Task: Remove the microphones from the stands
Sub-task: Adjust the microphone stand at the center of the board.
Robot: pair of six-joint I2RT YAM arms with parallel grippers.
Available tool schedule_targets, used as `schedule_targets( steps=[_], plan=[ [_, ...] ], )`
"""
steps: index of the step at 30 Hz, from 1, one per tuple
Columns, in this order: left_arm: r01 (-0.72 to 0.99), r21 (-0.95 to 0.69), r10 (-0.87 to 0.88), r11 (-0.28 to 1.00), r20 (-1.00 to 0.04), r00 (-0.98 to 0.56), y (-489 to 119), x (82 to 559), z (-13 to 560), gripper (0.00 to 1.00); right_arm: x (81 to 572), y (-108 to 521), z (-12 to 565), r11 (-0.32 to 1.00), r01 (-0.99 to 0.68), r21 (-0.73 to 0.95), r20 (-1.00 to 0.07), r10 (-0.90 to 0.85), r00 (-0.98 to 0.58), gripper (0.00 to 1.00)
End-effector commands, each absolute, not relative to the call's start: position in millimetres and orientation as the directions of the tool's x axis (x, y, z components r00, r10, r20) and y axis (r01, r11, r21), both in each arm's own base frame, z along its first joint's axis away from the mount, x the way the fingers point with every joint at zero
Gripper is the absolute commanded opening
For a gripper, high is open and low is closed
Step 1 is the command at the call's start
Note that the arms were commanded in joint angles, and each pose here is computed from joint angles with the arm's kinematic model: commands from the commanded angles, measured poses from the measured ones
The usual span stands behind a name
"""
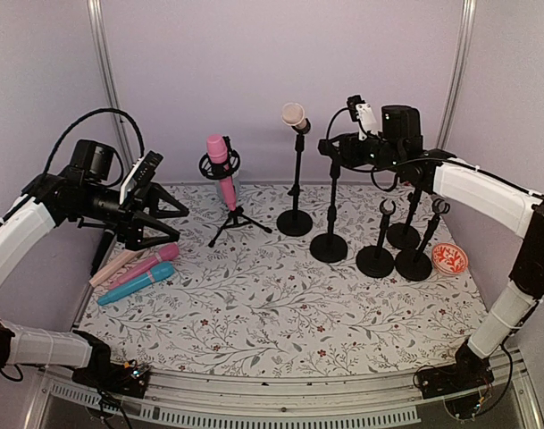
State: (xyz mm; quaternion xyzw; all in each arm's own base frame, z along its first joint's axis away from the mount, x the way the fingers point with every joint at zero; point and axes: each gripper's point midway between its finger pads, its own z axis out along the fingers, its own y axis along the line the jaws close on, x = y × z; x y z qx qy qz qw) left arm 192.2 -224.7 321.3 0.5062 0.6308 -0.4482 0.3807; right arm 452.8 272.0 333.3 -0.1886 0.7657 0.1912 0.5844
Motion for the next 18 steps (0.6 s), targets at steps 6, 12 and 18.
schedule_targets(
  steps=[6,12,18],
  plan=[
    [0.983,-0.163,0.293,0.086,-0.939,-0.181,-223,192,327,0.81,459,272,251,0.879,-0.476,0.023,-0.889,-0.2,-0.412,0.49],
    [0.983,-0.165,0.288,0.078,-0.94,-0.181,-223,190,329,0.8,451,260,219,0.892,-0.451,0.003,-0.851,-0.235,-0.47,0.45],
    [0.983,-0.17,0.285,0.07,-0.941,-0.183,-224,188,330,0.8,437,250,190,0.896,-0.444,-0.007,-0.818,-0.261,-0.513,0.42]
  ],
)
